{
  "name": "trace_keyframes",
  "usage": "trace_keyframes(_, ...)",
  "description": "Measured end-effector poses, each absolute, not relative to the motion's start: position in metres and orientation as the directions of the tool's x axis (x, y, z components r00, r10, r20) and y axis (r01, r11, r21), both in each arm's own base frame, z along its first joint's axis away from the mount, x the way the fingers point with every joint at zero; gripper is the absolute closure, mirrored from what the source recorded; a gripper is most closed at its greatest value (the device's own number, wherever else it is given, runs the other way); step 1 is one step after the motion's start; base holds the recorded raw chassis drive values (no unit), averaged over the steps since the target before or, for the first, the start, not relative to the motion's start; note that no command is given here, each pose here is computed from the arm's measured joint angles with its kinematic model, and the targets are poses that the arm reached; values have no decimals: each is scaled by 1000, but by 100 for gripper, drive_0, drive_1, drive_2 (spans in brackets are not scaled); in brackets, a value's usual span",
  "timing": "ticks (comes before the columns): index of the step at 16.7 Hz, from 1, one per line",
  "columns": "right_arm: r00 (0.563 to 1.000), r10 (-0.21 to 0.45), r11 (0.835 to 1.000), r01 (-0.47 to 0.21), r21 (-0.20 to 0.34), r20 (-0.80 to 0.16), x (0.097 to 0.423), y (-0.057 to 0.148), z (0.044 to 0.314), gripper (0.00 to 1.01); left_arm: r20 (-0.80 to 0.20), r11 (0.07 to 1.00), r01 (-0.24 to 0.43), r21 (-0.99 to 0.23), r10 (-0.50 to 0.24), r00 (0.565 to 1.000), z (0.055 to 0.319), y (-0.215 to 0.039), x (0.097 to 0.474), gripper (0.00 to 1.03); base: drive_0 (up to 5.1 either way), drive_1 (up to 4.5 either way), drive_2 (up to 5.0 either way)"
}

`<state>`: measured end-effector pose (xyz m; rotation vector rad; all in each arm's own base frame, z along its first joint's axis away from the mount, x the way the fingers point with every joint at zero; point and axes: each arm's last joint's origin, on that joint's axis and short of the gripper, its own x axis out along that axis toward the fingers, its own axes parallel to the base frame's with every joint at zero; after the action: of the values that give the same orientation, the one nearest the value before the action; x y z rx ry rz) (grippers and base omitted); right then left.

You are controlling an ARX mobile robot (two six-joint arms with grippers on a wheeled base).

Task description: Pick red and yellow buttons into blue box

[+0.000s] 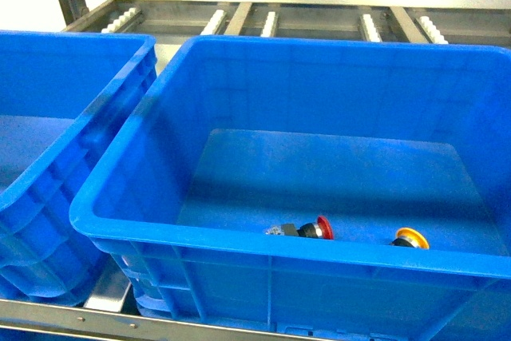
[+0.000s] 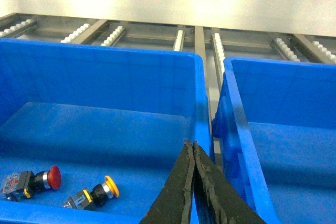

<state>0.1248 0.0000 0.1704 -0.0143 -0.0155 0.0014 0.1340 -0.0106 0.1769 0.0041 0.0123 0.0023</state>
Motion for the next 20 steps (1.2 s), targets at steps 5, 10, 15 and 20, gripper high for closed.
trace_keyframes(5, 1000, 1, 1000, -1, -14, 13, 114, 0, 171, 99, 17, 1000, 3, 1, -3, 1000, 172, 0, 120, 101, 0, 0, 0)
trace_keyframes(10, 1000, 1, 1000, -1, -14, 15, 109, 0, 170, 99, 20, 1000, 3, 1, -3, 1000, 172, 0, 113, 101, 0, 0, 0)
trace_keyframes(15, 1000, 0, 1000, 0, -14, 7, 97, 0, 167, 99, -46, 1000, 4, 1, -4, 999, 164, 0, 101, 101, 0, 0, 0)
trace_keyframes(20, 1000, 1, 1000, -1, -14, 3, 97, 0, 167, 99, 4, 1000, 3, 1, -3, 1000, 168, 0, 97, 101, 0, 0, 0)
